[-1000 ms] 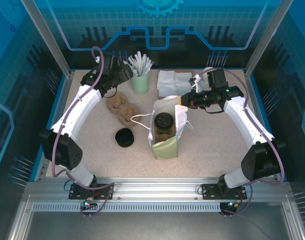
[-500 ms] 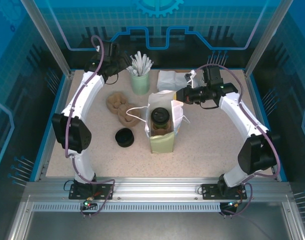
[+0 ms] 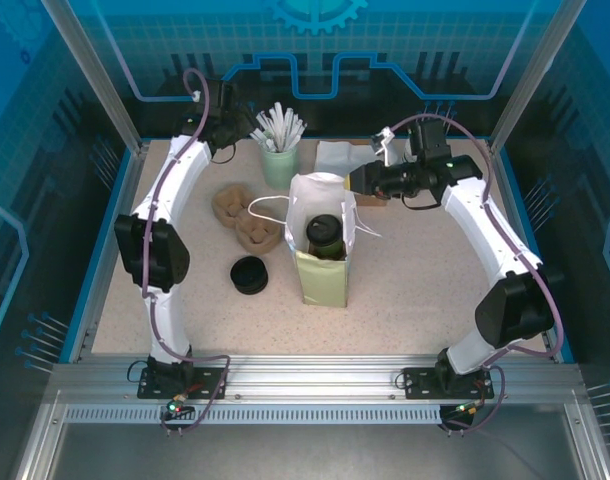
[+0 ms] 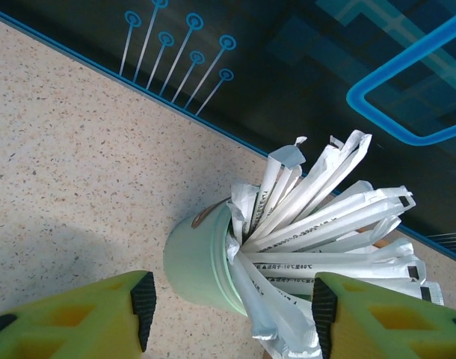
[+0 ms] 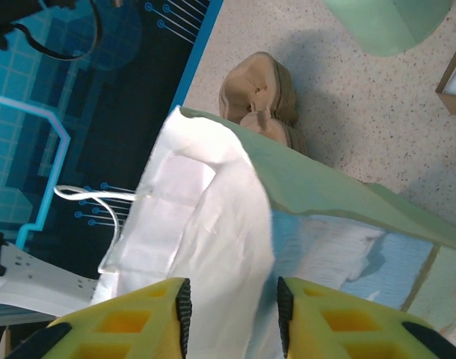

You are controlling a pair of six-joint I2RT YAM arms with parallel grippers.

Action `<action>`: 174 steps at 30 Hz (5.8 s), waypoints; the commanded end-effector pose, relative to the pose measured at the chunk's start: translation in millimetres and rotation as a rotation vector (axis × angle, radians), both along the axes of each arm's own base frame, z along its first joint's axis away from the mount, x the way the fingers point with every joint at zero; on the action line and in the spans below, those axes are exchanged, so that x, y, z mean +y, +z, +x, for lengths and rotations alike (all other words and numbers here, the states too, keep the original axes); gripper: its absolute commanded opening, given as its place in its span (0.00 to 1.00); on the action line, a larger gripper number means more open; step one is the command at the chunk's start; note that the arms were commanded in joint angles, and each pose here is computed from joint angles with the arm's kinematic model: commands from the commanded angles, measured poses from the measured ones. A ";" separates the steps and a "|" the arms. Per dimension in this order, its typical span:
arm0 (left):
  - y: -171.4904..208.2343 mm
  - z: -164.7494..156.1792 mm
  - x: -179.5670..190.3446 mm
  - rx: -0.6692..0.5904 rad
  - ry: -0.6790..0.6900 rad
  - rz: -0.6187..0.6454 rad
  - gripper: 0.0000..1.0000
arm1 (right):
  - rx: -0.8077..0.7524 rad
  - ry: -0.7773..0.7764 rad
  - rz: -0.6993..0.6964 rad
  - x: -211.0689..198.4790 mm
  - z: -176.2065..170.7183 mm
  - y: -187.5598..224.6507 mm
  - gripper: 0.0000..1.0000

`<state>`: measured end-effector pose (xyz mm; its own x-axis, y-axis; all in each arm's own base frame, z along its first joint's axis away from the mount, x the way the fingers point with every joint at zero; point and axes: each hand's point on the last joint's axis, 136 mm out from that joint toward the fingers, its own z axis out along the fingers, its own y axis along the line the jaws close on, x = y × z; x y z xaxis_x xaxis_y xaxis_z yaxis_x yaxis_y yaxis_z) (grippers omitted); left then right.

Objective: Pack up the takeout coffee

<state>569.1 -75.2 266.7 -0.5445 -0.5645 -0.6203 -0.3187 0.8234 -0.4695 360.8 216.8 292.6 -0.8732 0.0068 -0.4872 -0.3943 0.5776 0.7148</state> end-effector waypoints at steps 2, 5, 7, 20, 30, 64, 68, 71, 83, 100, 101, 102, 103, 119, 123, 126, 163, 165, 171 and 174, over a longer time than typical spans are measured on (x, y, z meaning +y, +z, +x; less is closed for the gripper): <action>-5.0 3.7 0.6 0.025 0.001 -0.030 0.58 | -0.029 -0.005 -0.018 -12.5 -6.4 17.8 0.42; -13.8 5.2 -1.2 0.045 -0.005 -0.032 0.56 | -0.050 -0.026 -0.019 -22.7 -8.0 28.7 0.45; -17.0 6.6 -2.8 0.051 -0.012 -0.037 0.55 | -0.062 -0.040 -0.020 -29.8 -9.0 35.5 0.46; -33.6 18.6 -11.7 0.075 -0.055 -0.049 0.43 | -0.099 -0.103 -0.002 -57.8 -10.3 62.6 0.47; -39.3 31.1 -15.7 0.075 -0.072 -0.047 0.35 | -0.081 -0.107 -0.004 -60.7 -18.3 57.4 0.47; 53.8 3.3 -9.8 -0.097 -0.151 0.095 0.08 | -0.290 -0.170 -0.004 -74.6 -48.0 75.8 0.47; 83.4 -14.5 -11.2 -0.151 -0.175 0.138 0.08 | -0.329 -0.236 -0.058 -85.6 -40.6 78.8 0.47; 102.6 -28.7 -15.9 -0.192 -0.201 0.159 0.09 | -0.365 -0.267 -0.071 -90.4 -39.5 79.9 0.47; 208.5 -117.1 -40.6 -0.419 -0.335 0.171 0.04 | -0.431 -0.355 -0.098 -105.9 -64.7 85.4 0.46; 253.6 -252.8 -89.2 -0.524 -0.666 0.005 0.00 | -0.483 -0.385 -0.134 -114.4 -76.7 77.2 0.46; 251.8 -260.7 -93.7 -0.522 -0.694 -0.001 0.00 | -0.481 -0.394 -0.138 -115.9 -74.8 78.1 0.46; 248.7 -266.5 -97.4 -0.516 -0.716 -0.005 0.00 | -0.483 -0.405 -0.141 -117.5 -73.5 81.2 0.46; 246.0 -273.5 -101.3 -0.513 -0.739 -0.018 0.00 | -0.487 -0.414 -0.145 -119.0 -71.0 84.4 0.46; 175.1 -336.6 -149.0 -0.321 -0.991 -0.003 0.00 | -0.455 -0.438 -0.167 -120.9 -17.6 92.2 0.47; 159.1 -341.1 -157.8 -0.269 -1.026 0.036 0.00 | -0.441 -0.450 -0.189 -123.5 -2.2 90.8 0.47; 148.5 -342.9 -162.2 -0.238 -1.046 0.060 0.00 | -0.428 -0.457 -0.192 -123.8 8.1 88.9 0.48; 105.9 -328.1 -162.7 -0.119 -0.960 0.130 0.65 | -0.189 -0.412 -0.525 -64.3 123.0 -26.2 0.50; 110.8 -330.0 -153.8 -0.143 -0.929 0.140 0.67 | -0.188 -0.406 -0.532 -60.7 129.5 -33.1 0.50; 116.3 -340.9 -130.0 -0.199 -0.849 0.130 0.70 | -0.183 -0.392 -0.557 -51.3 152.9 -57.9 0.50; 117.0 -347.6 -122.8 -0.230 -0.831 0.114 0.67 | -0.177 -0.391 -0.580 -49.8 166.1 -74.6 0.50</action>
<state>219.2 -205.6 380.4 -0.6237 0.0891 -0.7766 0.5313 0.7770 -0.3376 514.7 160.0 223.2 -0.7808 0.0326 -0.6239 -0.1440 0.9623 0.2305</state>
